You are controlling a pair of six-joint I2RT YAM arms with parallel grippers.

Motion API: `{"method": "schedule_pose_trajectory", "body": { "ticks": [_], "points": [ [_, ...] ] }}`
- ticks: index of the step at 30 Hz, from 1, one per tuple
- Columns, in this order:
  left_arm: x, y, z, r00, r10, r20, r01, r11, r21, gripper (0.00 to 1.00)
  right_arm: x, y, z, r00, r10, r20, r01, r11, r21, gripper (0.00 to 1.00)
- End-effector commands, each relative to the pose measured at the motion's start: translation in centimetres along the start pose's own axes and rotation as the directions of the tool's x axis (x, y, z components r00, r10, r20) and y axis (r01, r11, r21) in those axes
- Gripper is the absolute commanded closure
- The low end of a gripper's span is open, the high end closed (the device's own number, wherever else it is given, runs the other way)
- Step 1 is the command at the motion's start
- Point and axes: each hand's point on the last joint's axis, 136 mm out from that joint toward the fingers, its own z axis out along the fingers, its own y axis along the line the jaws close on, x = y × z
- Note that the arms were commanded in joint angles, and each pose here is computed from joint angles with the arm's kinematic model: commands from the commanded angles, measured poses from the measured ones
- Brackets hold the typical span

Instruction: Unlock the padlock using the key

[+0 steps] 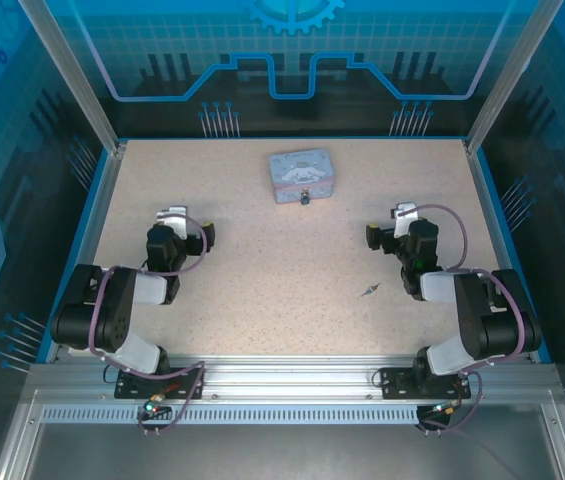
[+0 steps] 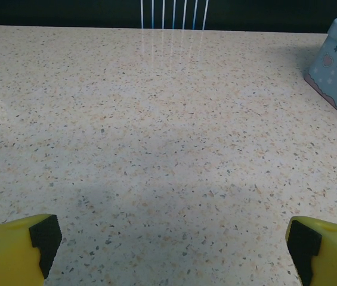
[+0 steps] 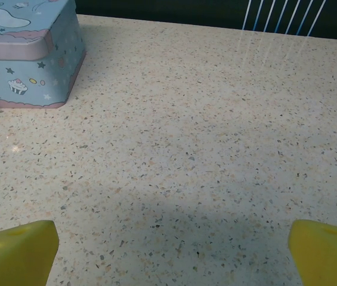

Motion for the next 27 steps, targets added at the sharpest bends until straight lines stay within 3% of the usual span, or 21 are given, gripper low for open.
{"method": "schedule_pose_trajectory", "body": {
  "ticks": [1,9,13,17,19,21,27],
  "points": [
    [-0.6,-0.1,0.3,1.0,-0.025,0.004,0.025,0.999,0.024,0.01,-0.5,-0.3,0.3,1.0,-0.008,0.008,0.008,1.0,-0.006,0.0],
    [-0.7,-0.1,0.3,1.0,-0.026,0.01,0.026,0.999,0.027,0.01,-0.7,-0.4,0.2,1.0,-0.001,0.016,0.001,1.0,-0.004,0.0],
    [-2.7,-0.4,-0.7,1.0,-0.007,0.006,0.007,1.0,0.01,0.01,-3.9,-1.3,-1.8,1.0,0.021,-0.012,-0.02,0.998,0.055,0.0],
    [-5.7,-0.1,-2.2,0.998,-0.056,0.001,0.056,0.998,-0.025,0.01,-7.1,-1.9,-4.5,0.953,0.298,-0.053,-0.297,0.954,0.035,0.0],
    [-6.8,-0.1,-2.7,0.989,-0.14,-0.04,0.138,0.99,-0.039,0.01,-7.7,-1.9,-5.0,0.891,0.442,-0.098,-0.441,0.897,0.035,0.0],
    [-7.6,-0.9,-3.0,0.965,-0.238,-0.109,0.237,0.971,-0.026,0.01,-8.8,-1.0,-4.6,0.855,0.494,-0.155,-0.503,0.864,-0.018,0.0],
    [-8.0,-5.8,-1.6,0.855,-0.361,-0.372,0.397,0.918,0.023,0.01,-12.0,3.4,-1.7,0.791,0.51,-0.339,-0.576,0.807,-0.13,0.0]
  ]
}}
